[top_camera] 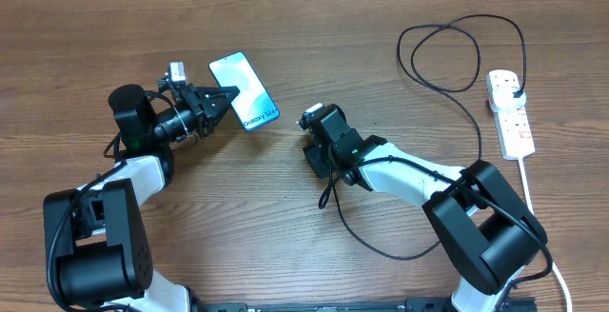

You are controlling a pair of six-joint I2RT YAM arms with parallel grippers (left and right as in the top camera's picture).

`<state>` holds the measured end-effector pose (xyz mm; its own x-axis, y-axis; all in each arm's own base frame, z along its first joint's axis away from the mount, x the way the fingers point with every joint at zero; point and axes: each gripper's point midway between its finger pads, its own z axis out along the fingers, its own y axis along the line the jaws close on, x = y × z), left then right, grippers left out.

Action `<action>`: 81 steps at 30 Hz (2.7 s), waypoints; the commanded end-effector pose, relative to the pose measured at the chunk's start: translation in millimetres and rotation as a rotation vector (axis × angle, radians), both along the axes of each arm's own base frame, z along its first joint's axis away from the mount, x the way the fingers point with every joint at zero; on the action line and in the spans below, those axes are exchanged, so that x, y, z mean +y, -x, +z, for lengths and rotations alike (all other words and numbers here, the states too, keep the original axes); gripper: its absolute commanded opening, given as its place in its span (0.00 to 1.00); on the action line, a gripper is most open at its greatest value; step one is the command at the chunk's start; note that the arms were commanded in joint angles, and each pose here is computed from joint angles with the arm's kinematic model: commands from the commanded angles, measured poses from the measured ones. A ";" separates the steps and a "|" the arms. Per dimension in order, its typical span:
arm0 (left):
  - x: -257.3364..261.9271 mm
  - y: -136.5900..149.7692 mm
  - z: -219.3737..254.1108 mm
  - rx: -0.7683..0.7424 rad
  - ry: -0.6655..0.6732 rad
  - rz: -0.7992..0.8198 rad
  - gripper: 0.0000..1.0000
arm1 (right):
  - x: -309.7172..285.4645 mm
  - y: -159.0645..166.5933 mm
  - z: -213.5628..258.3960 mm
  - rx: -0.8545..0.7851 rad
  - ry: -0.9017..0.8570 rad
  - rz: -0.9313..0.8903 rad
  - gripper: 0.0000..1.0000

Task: Plug charger to phone and switch on socket
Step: 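Lift the plug with the right gripper and move it toward the phone, then align the plug with the phone's bottom port using the right gripper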

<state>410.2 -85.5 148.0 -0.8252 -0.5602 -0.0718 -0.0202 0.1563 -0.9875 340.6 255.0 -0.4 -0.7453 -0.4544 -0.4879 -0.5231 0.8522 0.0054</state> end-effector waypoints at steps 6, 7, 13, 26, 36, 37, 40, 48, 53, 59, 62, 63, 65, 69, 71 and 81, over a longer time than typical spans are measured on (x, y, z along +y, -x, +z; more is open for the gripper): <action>-2.4 -0.6 11.9 -0.050 -0.003 -0.037 0.05 | -11.7 18.1 -28.3 0.097 0.056 -0.018 0.31; -2.4 -0.6 11.9 -0.050 -0.003 -0.037 0.04 | -11.7 18.3 -28.3 0.098 0.055 -0.019 0.27; -2.4 -0.6 11.9 -0.049 -0.003 -0.037 0.04 | -13.7 16.4 -28.2 0.105 0.041 -0.056 0.09; -2.4 -0.5 11.9 -0.050 -0.003 -0.038 0.04 | -22.8 18.2 -4.3 0.385 -0.264 -0.091 0.04; -20.9 2.8 11.5 -0.088 -0.030 -0.082 0.04 | -17.0 18.8 64.2 0.566 -0.774 0.033 0.04; -24.9 3.5 11.4 -0.088 -0.030 -0.090 0.04 | -14.1 21.4 69.1 0.577 -0.802 0.054 0.04; -37.0 5.9 11.1 -0.098 -0.038 -0.115 0.04 | -3.3 31.3 84.6 0.619 -0.885 0.120 0.04; -64.9 14.0 11.1 -0.104 -0.039 -0.176 0.04 | 13.0 53.6 116.3 0.680 -1.038 0.283 0.04; -68.3 13.0 10.3 -0.080 -0.031 -0.167 0.04 | 18.6 60.8 123.2 0.688 -1.067 0.335 0.04; -64.0 5.3 8.8 -0.001 0.003 -0.104 0.05 | 19.7 63.9 130.3 0.669 -1.100 0.391 0.04; -62.6 1.9 12.4 -0.012 0.007 -0.087 0.05 | 20.1 66.8 141.3 0.677 -1.153 0.434 0.04; -62.4 1.2 13.7 -0.010 0.014 -0.082 0.04 | 20.3 67.3 143.6 0.676 -1.163 0.445 0.04; -62.5 0.3 17.1 -0.003 0.031 -0.078 0.05 | 20.5 66.9 144.1 0.671 -1.165 0.451 0.04; -62.7 -0.1 22.3 0.007 0.057 -0.077 0.04 | 20.9 66.0 146.0 0.658 -1.172 0.467 0.04; -64.3 1.2 26.4 -0.011 0.062 -0.090 0.04 | 21.0 66.0 148.4 0.651 -1.182 0.481 0.04; -82.2 22.9 31.6 -0.026 0.079 -0.232 0.05 | 29.1 71.6 152.0 0.639 -1.186 0.536 0.04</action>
